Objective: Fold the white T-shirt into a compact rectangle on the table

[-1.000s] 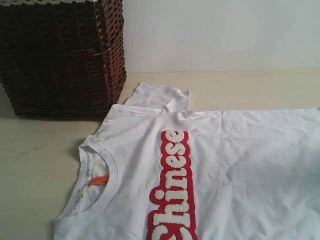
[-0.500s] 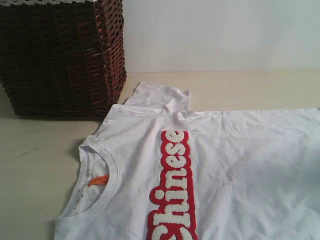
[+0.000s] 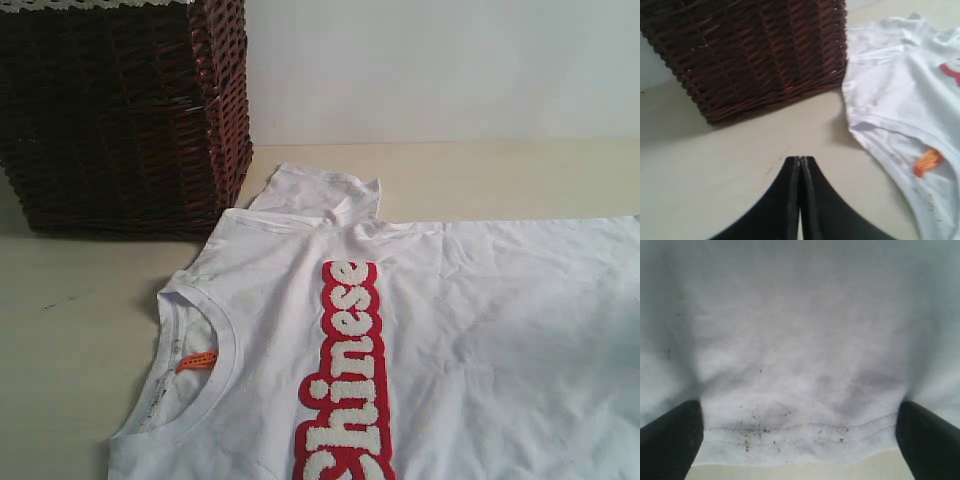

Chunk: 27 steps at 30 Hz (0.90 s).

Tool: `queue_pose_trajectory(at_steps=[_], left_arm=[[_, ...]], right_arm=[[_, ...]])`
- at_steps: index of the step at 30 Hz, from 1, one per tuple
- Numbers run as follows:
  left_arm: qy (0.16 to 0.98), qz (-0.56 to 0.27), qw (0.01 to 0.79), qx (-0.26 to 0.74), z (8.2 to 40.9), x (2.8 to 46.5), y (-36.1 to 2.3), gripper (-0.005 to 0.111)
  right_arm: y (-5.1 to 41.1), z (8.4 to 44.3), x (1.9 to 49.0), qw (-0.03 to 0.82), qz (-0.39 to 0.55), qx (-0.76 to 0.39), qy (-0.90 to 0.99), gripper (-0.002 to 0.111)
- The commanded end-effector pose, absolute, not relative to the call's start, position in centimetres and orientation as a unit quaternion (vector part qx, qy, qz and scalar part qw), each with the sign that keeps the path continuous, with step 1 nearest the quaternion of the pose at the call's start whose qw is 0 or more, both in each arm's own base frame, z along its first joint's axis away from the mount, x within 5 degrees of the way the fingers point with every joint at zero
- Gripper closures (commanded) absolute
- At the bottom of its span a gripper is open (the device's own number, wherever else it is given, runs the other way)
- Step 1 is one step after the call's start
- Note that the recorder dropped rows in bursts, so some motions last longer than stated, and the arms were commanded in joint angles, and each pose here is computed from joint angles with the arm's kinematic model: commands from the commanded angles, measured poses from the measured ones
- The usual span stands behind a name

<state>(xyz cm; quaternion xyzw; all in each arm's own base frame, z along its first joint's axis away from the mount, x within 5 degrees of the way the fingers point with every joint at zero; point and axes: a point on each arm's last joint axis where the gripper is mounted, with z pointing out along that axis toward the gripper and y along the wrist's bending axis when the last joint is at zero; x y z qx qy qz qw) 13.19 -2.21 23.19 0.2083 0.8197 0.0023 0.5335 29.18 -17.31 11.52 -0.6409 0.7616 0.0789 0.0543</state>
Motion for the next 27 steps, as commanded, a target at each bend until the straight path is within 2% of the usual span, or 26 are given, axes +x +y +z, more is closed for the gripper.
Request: queue_pose_trajectory(at_steps=[1,9,20,23,27], left_arm=[[0.836,0.045,0.486,0.25,24.0,18.2,-2.0,0.107],[0.836,0.044,0.448,0.314,24.8,21.7,-2.5,0.107],[0.881,-0.085,0.389,0.256,25.1,22.8,-4.4,0.107],[0.87,-0.114,0.366,0.312,25.7,23.1,-5.9,0.107],[0.832,-0.153,0.301,0.44,25.3,23.3,-8.8,0.107]], right_arm=[[-17.2,11.1,29.0,0.051,0.093,-0.649,0.754,0.004],[-17.2,11.1,29.0,0.051,0.093,-0.649,0.754,0.004],[-17.2,11.1,29.0,0.051,0.093,-0.649,0.754,0.004],[-17.2,11.1,29.0,0.051,0.093,-0.649,0.754,0.004],[-17.2,11.1,29.0,0.051,0.093,-0.649,0.754,0.004]])
